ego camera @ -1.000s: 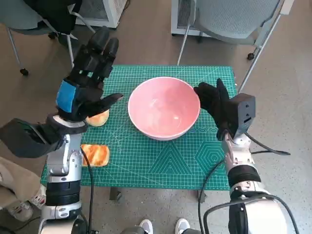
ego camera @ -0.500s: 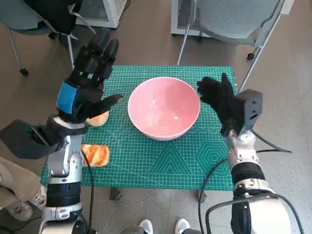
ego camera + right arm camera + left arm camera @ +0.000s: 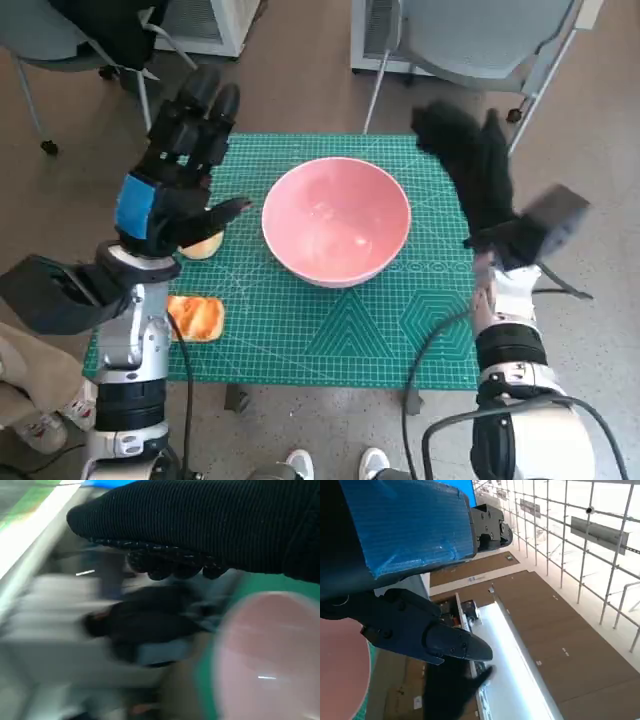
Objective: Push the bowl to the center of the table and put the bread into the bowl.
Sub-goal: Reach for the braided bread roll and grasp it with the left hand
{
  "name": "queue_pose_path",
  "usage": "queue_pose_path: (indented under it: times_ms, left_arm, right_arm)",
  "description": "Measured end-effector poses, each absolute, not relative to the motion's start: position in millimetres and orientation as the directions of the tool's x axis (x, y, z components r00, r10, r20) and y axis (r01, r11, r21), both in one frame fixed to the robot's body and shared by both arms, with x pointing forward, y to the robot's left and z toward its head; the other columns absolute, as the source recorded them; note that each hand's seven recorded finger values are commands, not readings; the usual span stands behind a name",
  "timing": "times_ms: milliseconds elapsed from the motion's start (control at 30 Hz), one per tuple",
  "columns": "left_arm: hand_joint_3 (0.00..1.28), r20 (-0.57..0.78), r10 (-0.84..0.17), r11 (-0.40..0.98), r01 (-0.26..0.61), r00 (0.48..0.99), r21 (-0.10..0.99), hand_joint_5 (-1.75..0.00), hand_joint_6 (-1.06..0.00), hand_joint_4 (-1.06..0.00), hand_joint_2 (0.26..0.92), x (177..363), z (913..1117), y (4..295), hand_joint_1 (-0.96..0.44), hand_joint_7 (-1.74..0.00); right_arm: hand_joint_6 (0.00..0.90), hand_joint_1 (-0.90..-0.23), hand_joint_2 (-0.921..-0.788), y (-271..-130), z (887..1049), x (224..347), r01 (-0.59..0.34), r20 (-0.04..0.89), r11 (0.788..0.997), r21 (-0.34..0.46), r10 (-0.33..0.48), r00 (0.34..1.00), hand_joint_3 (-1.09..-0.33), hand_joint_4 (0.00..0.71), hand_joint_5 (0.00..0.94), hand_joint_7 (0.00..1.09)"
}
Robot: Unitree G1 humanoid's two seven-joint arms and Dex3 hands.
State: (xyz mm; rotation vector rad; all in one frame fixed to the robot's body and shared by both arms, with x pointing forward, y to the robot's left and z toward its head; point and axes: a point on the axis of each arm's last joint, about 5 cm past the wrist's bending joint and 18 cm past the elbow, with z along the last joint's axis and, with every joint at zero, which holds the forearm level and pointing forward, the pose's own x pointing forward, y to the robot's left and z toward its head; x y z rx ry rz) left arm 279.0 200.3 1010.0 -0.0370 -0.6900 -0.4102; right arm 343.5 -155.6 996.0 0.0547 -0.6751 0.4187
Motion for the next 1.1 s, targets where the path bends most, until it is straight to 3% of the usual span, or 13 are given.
queue_pose_path:
  times_ms: [200,333,600,1100]
  left_arm:
    - [0.09,0.630,-0.361,0.915,0.392,0.687,0.096,0.00,-0.04,-0.02,0.921,278.8,1009.9,197.8,-0.57,-0.28]
    - [0.09,0.636,-0.367,0.911,0.402,0.679,0.097,0.00,-0.03,-0.02,0.921,278.2,1010.8,196.9,-0.56,-0.28]
    - [0.09,0.643,-0.374,0.905,0.413,0.669,0.096,0.00,-0.03,-0.02,0.921,275.6,1012.3,197.7,-0.57,-0.29]
    - [0.09,0.643,-0.394,0.898,0.425,0.656,0.116,0.00,-0.03,-0.03,0.921,274.8,1014.8,200.0,-0.57,-0.31]
  right_arm:
    - [0.048,-0.687,-0.921,-144.9,1015.9,336.6,-0.448,0.758,0.872,-0.195,0.424,0.496,-0.863,0.037,0.006,0.12]
    - [0.052,-0.708,-0.921,-143.8,1017.7,332.7,-0.468,0.779,0.852,-0.235,0.453,0.434,-0.842,0.045,0.008,0.14]
    - [0.046,-0.726,-0.921,-144.2,1014.5,327.1,-0.483,0.777,0.838,-0.255,0.475,0.413,-0.804,0.050,0.007,0.17]
    - [0.029,-0.724,-0.921,-142.2,1012.4,325.0,-0.487,0.772,0.839,-0.242,0.471,0.428,-0.796,0.051,0.005,0.21]
